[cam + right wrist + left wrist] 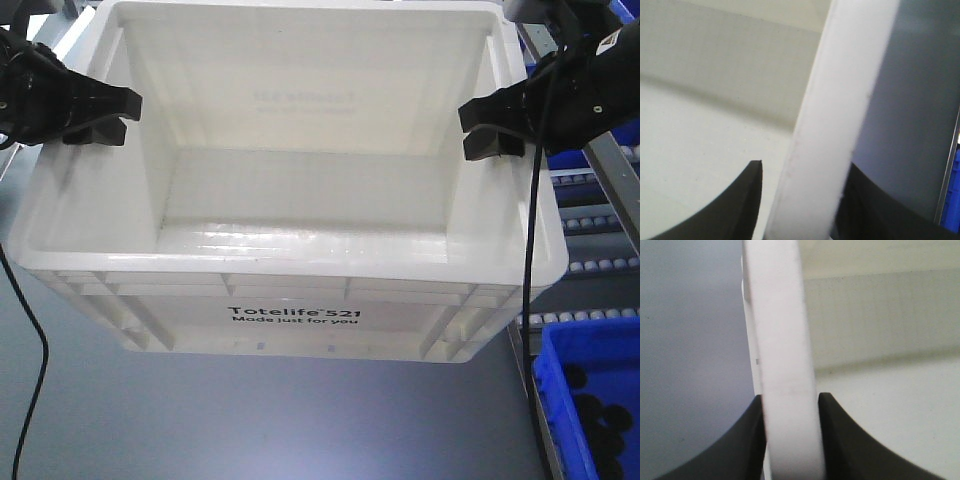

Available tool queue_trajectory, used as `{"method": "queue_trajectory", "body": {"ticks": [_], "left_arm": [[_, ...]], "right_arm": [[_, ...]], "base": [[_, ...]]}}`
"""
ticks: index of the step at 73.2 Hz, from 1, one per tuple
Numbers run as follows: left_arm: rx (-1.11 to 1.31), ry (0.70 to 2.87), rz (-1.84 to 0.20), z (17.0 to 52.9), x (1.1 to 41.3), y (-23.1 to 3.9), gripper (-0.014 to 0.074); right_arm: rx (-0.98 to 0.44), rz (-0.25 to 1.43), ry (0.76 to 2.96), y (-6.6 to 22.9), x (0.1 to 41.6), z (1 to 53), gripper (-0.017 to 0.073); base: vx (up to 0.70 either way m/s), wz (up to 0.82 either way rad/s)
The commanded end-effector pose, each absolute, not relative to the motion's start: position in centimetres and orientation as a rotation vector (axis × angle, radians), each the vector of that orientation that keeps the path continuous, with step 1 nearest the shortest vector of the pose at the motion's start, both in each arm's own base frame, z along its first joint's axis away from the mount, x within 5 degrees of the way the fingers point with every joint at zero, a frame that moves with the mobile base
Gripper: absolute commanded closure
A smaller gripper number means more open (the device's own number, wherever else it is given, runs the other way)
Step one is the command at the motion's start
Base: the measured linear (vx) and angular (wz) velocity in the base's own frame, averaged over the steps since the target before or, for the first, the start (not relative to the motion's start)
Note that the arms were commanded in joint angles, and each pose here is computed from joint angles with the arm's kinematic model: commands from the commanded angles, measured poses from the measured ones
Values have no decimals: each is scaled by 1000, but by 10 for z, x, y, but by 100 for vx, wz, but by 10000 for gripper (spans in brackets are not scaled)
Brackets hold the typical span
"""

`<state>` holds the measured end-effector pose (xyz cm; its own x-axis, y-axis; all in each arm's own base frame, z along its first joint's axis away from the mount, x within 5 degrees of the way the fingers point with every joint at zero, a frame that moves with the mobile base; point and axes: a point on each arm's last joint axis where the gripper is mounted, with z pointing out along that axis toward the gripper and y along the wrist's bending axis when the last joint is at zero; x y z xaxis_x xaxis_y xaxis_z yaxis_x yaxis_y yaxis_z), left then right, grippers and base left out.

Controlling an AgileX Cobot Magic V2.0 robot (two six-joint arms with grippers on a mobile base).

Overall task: Move bin from left to right shelf
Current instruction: 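Hold the crate with both grippers while the base drives away, then keep holding the crate while the base drives to the other shelf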

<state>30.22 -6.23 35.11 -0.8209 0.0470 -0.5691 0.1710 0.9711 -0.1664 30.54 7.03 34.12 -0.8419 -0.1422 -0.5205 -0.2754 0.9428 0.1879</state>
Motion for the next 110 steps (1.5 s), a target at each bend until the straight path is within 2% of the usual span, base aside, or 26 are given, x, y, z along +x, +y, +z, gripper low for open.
{"method": "queue_trajectory", "body": {"ticks": [1, 110], "left_arm": [[163, 2320, -301, 389, 296, -62, 591], [162, 2319, -301, 389, 296, -62, 591]], "right_arm": [[-284, 334, 2433, 67, 302, 369, 564], [-286, 335, 2438, 67, 302, 369, 564]], "base": [[48, 2], [46, 4]]}}
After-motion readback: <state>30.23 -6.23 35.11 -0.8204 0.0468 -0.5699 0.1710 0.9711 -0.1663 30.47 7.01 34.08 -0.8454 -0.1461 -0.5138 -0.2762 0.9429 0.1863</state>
